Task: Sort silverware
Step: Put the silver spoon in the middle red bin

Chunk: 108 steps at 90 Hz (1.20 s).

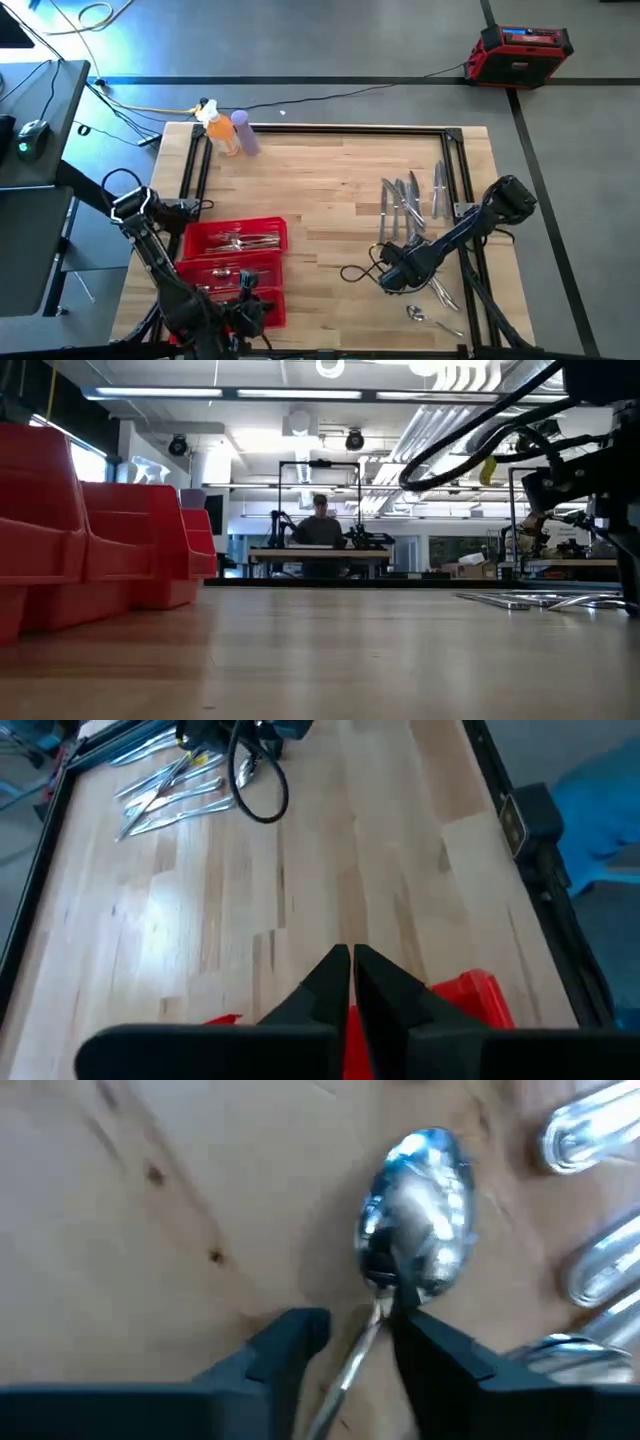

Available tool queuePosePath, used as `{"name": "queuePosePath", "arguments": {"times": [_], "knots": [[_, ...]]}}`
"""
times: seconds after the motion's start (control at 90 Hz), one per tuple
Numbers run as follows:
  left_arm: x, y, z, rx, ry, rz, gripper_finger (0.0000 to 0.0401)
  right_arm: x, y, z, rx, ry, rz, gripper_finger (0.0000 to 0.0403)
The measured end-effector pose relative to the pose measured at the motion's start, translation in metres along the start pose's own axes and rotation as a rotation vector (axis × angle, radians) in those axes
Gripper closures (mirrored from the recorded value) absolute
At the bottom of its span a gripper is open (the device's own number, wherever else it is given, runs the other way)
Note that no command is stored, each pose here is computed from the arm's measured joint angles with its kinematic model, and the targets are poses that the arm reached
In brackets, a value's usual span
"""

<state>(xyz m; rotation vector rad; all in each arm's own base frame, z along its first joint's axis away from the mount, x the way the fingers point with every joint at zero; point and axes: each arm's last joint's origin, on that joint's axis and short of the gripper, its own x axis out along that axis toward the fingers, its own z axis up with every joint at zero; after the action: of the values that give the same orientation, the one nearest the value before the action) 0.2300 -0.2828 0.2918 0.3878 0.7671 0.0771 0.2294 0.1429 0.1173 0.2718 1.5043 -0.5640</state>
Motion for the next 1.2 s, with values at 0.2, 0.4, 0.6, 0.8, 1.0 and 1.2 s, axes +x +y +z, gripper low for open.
{"name": "queuePosePath", "arguments": {"times": [0.2,0.4,0.6,0.8,1.0,1.2], "knots": [[0.006,-0.001,0.004,0.032,-0.044,0.046,0.0399,-0.017,0.016,0.009,-0.025,-0.118,0.016,0.0394],[0.029,-0.001,0.02,0.204,-0.099,0.067,0.0381,-0.062,0.048,0.033,-0.134,-0.362,0.163,0.0402],[0.077,-0.01,0.028,0.462,-0.071,-0.07,0.0329,-0.095,0.067,0.048,-0.304,-0.511,0.297,0.0403],[0.126,-0.017,0.028,0.576,-0.072,0.006,0.0277,-0.105,0.074,0.052,-0.381,-0.552,0.37,0.0403],[0.145,0.004,0.03,0.346,-0.027,0.109,0.0245,-0.103,0.072,0.051,-0.386,-0.544,0.343,0.0403],[0.158,0.034,0.036,0.224,0.019,0.011,0.0238,-0.104,0.074,0.047,-0.395,-0.59,0.302,0.0403]]}}
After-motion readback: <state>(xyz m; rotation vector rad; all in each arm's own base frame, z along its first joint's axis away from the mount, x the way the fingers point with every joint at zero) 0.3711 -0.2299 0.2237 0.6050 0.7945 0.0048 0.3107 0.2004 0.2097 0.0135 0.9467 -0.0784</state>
